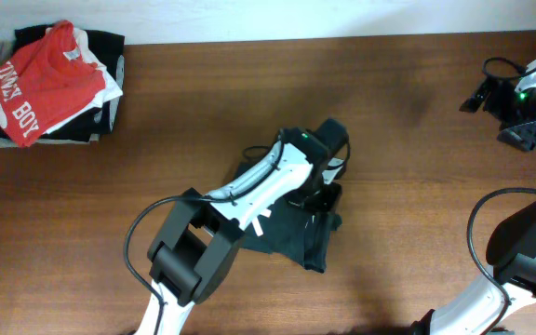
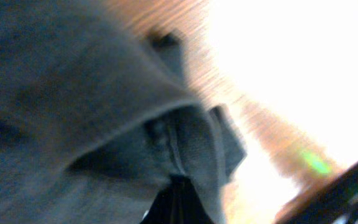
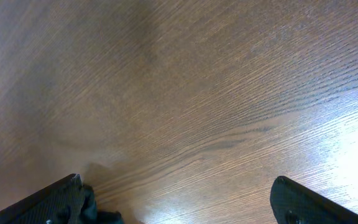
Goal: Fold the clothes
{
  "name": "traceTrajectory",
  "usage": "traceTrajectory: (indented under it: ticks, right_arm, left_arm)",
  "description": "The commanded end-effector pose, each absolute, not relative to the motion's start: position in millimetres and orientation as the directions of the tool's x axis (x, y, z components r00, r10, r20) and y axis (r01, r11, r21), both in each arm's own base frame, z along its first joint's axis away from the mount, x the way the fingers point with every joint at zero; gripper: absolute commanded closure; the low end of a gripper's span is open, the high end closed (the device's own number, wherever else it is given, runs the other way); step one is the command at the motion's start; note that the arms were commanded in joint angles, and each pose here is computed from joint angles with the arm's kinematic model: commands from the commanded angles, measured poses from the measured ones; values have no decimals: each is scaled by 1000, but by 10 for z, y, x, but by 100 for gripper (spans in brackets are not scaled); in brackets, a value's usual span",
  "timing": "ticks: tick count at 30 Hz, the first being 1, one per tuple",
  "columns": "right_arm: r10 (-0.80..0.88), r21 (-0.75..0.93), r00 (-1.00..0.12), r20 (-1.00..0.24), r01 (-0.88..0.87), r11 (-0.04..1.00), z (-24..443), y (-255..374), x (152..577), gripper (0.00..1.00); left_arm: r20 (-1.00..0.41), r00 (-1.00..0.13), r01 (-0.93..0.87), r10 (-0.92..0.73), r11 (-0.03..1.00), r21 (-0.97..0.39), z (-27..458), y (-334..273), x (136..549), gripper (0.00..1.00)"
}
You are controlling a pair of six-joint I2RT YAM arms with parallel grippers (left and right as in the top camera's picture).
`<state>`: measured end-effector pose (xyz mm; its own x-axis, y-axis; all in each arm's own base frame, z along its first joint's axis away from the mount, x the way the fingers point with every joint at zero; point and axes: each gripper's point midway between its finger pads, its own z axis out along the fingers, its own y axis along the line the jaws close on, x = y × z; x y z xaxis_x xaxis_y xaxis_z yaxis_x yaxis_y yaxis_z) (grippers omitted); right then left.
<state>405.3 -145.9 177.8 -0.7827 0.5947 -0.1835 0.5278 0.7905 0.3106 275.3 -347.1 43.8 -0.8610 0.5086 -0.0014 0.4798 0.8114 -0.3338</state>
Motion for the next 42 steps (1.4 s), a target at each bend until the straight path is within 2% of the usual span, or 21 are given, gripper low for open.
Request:
traceTrajectory:
  ticks: [1,8,10,12,14,15,17,20,23,26,30,36,41,42]
  right_arm:
    - [587,307,-783,-208,518,799,1849,-1486,4058,1]
    - [587,307,-782,-208,518,799,1849,-1486,4058,1]
    - [587,307,-782,-208,518,799,1849,-1486,4058,1]
    - [587,307,-782,-207,518,798,1849,-1486,4058,1]
    - [587,307,-782,-208,518,799,1849,-1486,4058,1]
    - [587,307,-783,-208,518,799,1849,-1486,4058,1]
    - [587,307,-782,-208,518,799,1849,-1486,4058,1]
    - [587,307,-782,-208,518,799,1849,-1486,4058,1]
    - [587,307,-782,-207,518,798,1849,-1486,4058,1]
    - [587,307,-782,-208,518,799,1849,-1486,4058,1]
    - [587,307,-783,-208,518,799,1849,-1485,4058,1]
    - [587,307,-782,-208,518,799,1849,-1486,4058,1]
    - [587,307,-782,-207,518,798,1849,-1486,4058,1]
    - [587,307,-782,-208,518,799,1849,-1486,4058,1]
  left_arm:
    - [-84,-841,524,534,766,-374,454,-3768,2753,99]
    - [-173,-814,576,555,730,-368,482,-3907,2876,100]
    - [-208,-817,577,538,753,-317,805,-3828,3008,100]
    - [-292,-789,603,540,771,-205,1302,-3632,3231,100]
    - [-335,-812,523,477,850,-58,1645,-3145,3539,99]
    - [-317,-840,482,441,874,-63,1643,-2974,3618,99]
    - [-219,-909,393,356,906,-157,1441,-2722,3648,99]
    - [-127,-928,372,351,890,-263,1067,-2753,3471,99]
    - [-156,-913,409,378,845,-344,787,-3043,3354,99]
    - [-203,-905,424,373,829,-366,562,-3301,3280,99]
    - [-123,-914,403,386,840,-363,157,-3388,3135,99]
    - [-245,-889,457,388,797,-396,370,-3692,3340,99]
    - [-265,-854,519,447,755,-400,332,-3975,3109,98]
    - [-279,-842,538,461,744,-397,306,-4061,3065,95]
